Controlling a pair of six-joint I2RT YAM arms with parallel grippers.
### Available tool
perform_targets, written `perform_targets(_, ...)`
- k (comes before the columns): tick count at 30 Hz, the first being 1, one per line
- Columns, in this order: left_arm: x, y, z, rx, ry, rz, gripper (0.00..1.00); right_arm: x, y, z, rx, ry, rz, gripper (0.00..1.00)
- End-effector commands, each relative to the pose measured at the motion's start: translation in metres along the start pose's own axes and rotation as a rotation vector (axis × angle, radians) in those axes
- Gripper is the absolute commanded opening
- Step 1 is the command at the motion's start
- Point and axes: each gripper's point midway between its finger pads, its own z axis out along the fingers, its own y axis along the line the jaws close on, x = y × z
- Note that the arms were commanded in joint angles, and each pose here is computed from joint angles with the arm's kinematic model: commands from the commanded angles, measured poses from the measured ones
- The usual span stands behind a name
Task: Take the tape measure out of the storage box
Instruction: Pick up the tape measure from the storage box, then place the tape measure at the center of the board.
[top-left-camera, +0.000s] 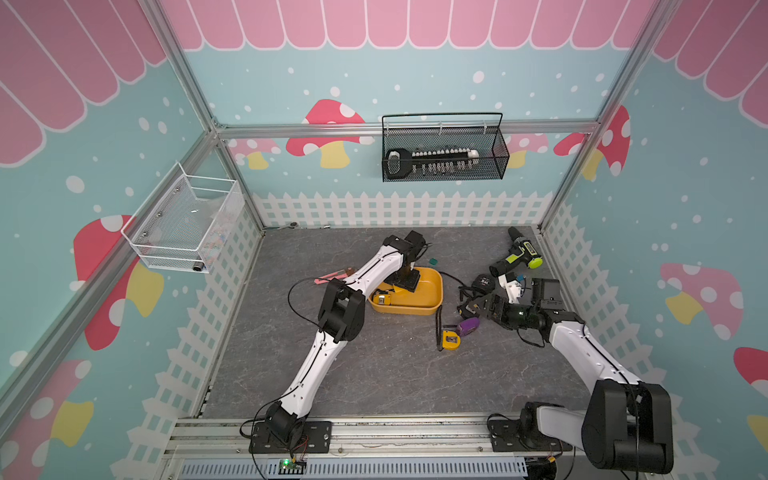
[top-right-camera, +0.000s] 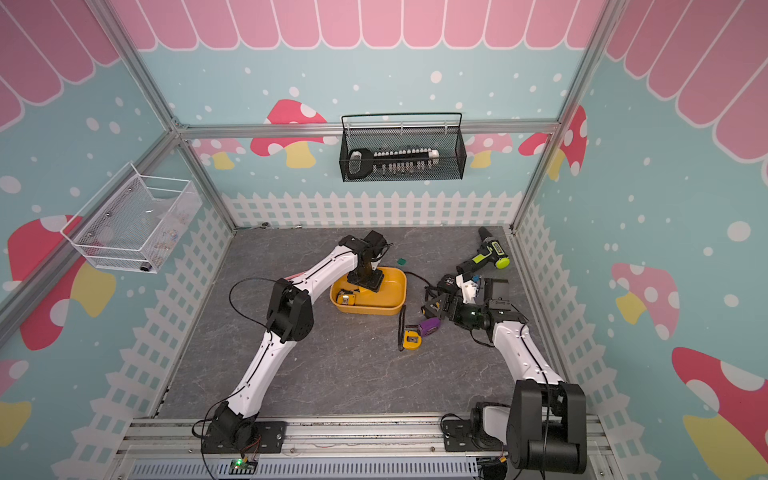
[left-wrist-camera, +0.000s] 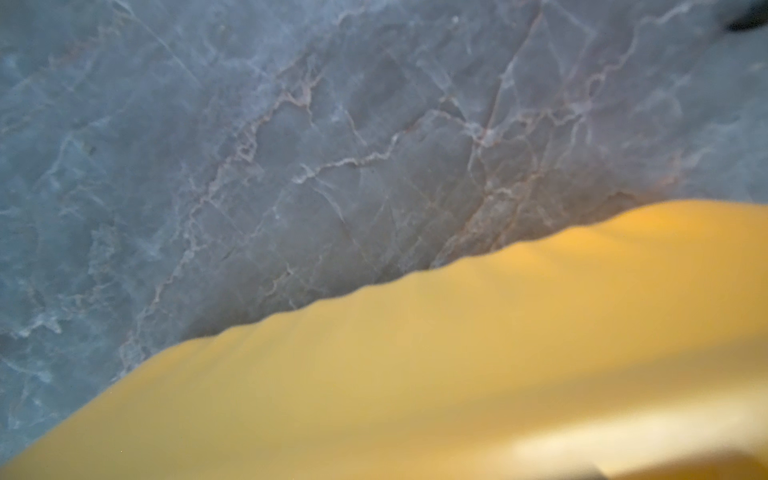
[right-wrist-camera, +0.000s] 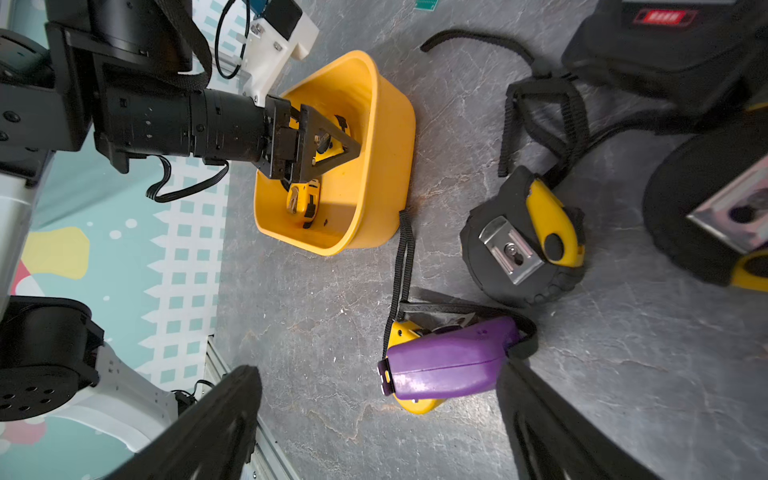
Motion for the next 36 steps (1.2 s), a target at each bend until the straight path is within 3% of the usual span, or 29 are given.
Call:
perform_targets(1, -0.006, -0.011, -0.045, 0.071, -0.056, -0.049, 0.46, 0.005, 0.029, 0.012, -0.093, 0.028, -0.085, 0.94)
perform_targets(5, -0.014, -0.012, -0.085, 0.189, -0.114, -0.208, 0.45, 0.009, 0.061, 0.035, -0.122, 0.036, -0.229, 0.94)
perform_targets(9, -0.02, -0.024, -0.114, 0.343, -0.161, -0.308, 0.45, -0.017, 0.078, 0.055, -0.186, -0.086, -0.253, 0.94)
perform_targets(16, -0.013, -0.047, -0.136, 0.51, -0.146, -0.364, 0.46, -0.06, 0.113, 0.104, -0.273, -0.16, -0.307, 0.94)
perform_targets(25, -0.007, -0.052, -0.147, 0.557, -0.149, -0.381, 0.49, -0.085, 0.148, 0.147, -0.372, -0.254, -0.322, 0.9)
perform_targets(27, -0.008, -0.054, -0.15, 0.568, -0.151, -0.384, 0.49, -0.085, 0.147, 0.154, -0.35, -0.258, -0.322, 0.85)
perform_targets(31, -0.009, -0.06, -0.155, 0.607, -0.146, -0.38, 0.5, -0.089, 0.148, 0.154, -0.34, -0.324, -0.325, 0.63)
perform_targets(36, -0.007, -0.063, -0.154, 0.629, -0.131, -0.372, 0.53, -0.098, 0.146, 0.147, -0.314, -0.409, -0.311, 0.27)
